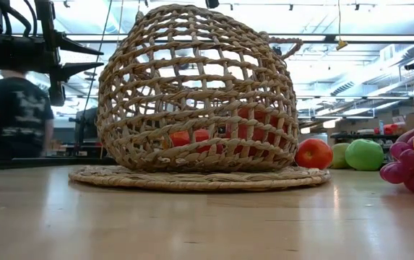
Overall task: Build produce basket
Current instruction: Put the red apple into the basket
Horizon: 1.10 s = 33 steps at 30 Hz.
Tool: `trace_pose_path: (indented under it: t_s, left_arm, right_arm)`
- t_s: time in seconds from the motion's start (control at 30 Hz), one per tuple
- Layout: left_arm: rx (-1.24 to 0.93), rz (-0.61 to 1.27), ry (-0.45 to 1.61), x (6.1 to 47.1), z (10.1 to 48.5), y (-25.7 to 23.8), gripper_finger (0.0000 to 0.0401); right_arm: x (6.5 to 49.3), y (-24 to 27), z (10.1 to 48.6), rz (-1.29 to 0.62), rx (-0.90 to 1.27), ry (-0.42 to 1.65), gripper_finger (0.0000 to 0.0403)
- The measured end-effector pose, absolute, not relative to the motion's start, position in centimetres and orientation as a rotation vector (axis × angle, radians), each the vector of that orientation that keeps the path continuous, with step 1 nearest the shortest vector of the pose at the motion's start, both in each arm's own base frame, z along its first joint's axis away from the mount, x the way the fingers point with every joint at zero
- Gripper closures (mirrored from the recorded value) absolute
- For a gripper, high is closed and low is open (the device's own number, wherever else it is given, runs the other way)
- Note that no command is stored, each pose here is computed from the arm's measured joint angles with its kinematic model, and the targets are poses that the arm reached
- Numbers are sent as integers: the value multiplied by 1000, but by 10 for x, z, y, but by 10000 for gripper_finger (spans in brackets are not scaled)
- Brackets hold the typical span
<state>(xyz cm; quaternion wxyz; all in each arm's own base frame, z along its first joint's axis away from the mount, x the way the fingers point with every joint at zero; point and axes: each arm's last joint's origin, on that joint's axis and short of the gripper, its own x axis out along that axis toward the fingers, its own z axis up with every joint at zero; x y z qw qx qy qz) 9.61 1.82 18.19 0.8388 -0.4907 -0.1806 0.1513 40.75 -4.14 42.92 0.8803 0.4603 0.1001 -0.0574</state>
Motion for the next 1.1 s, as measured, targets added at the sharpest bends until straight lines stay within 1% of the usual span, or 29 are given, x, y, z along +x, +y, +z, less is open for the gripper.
trace_pose_path:
  t_s: [0.4,0.57,0.83,0.9,1.0,1.1]
  left_arm:
    - [-1038,320,-382,96,182,18,314]
    - [-1038,320,-382,96,182,18,310]
    - [-1038,320,-382,96,182,18,314]
    - [-1038,321,-382,96,182,18,313]
    - [-1038,320,-382,96,182,18,310]
    - [-1038,320,-382,96,182,18,312]
  right_arm:
    - [407,-46,429,-131,960,204,123]
    - [411,-47,423,-141,972,223,123]
    - [405,-45,405,-197,968,417,123]
    - [404,-44,402,-188,931,459,123]
    - [400,-44,397,-168,801,532,123]
    - [395,-44,395,-135,566,587,123]
